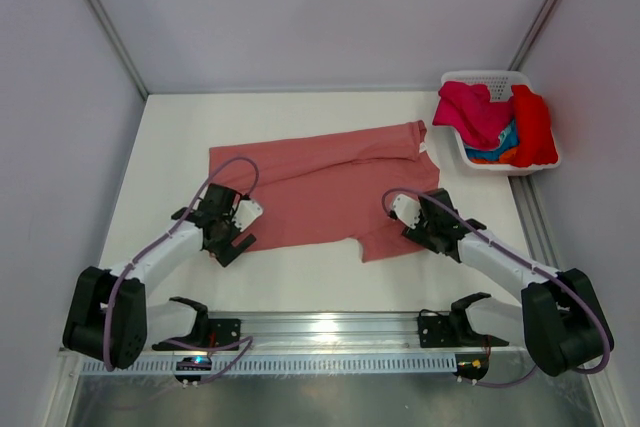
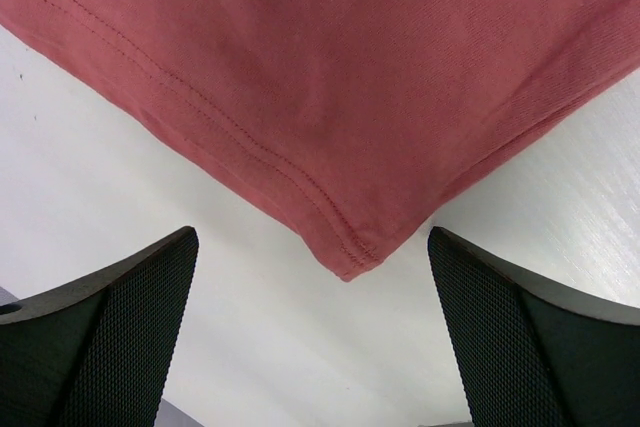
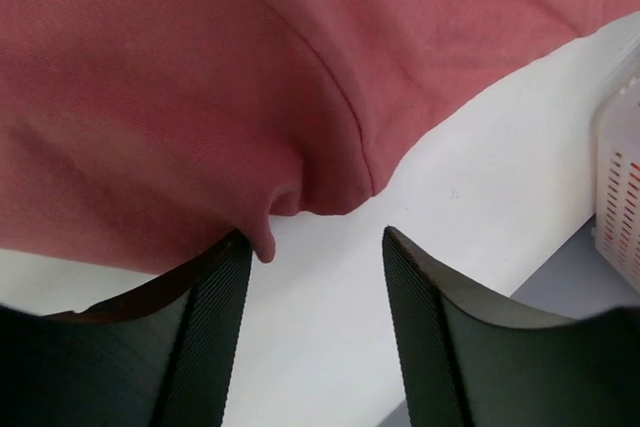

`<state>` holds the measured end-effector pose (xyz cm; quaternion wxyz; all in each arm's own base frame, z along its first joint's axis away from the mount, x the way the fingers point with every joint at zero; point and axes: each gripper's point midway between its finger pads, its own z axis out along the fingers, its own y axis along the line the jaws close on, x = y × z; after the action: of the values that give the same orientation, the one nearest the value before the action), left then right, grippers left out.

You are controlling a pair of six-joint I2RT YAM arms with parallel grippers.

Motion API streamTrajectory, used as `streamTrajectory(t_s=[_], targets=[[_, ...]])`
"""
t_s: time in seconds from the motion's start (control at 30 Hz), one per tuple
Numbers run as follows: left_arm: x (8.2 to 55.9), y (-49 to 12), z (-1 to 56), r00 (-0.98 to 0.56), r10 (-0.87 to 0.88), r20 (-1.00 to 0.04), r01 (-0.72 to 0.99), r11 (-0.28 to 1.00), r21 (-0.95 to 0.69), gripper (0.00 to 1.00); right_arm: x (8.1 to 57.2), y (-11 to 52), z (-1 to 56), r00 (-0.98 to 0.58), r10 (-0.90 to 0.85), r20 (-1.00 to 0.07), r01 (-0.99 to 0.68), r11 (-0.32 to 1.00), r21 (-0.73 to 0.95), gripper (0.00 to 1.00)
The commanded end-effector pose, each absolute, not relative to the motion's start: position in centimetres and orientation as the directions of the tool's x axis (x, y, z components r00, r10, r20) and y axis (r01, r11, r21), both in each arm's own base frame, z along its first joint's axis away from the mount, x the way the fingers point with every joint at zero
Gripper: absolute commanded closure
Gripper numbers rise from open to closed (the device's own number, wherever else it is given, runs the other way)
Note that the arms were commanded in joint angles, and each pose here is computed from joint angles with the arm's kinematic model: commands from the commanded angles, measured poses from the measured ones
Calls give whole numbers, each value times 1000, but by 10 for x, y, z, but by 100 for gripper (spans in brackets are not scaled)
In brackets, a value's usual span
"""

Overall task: Fold and stack the t-shirts
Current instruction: Fold the tshirt

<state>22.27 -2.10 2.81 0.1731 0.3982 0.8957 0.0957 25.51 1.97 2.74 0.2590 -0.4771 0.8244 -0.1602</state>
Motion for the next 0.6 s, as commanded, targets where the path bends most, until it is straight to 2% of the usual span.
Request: streamTrajectory(t_s=[0.0, 0.07, 0.23, 0.27, 0.4, 0.43, 0.5, 0.53, 0.57], targets=[[219, -20, 30, -601, 767, -223, 701, 641, 313, 3, 219, 12, 1, -431, -883, -186, -782, 469, -411, 42], [221, -22, 29, -597, 769, -227, 706, 639, 306, 9, 217, 13, -1, -430, -883, -187, -789, 468, -398, 53], [221, -32, 17, -606, 767, -212, 729, 641, 240, 25, 211, 16, -3, -432, -883, -184, -806, 470, -360, 70], [221, -33, 15, -606, 768, -210, 732, 641, 231, 32, 211, 18, -3, -428, -884, -190, -809, 468, -354, 78], [219, -38, 6, -606, 770, -200, 747, 637, 190, 52, 208, 19, -5, -426, -885, -188, -818, 465, -338, 94], [220, -39, 5, -604, 771, -200, 750, 635, 184, 66, 207, 19, -6, -426, -886, -183, -820, 464, -336, 95], [220, -41, 2, -606, 771, -198, 754, 636, 168, 87, 208, 20, -5, -428, -884, -189, -819, 468, -333, 97], [220, -42, 2, -607, 770, -199, 754, 637, 164, 100, 209, 20, -4, -432, -882, -191, -816, 472, -334, 97], [221, -43, 0, -610, 767, -200, 752, 640, 160, 100, 209, 21, -4, -432, -881, -195, -817, 473, -330, 97]])
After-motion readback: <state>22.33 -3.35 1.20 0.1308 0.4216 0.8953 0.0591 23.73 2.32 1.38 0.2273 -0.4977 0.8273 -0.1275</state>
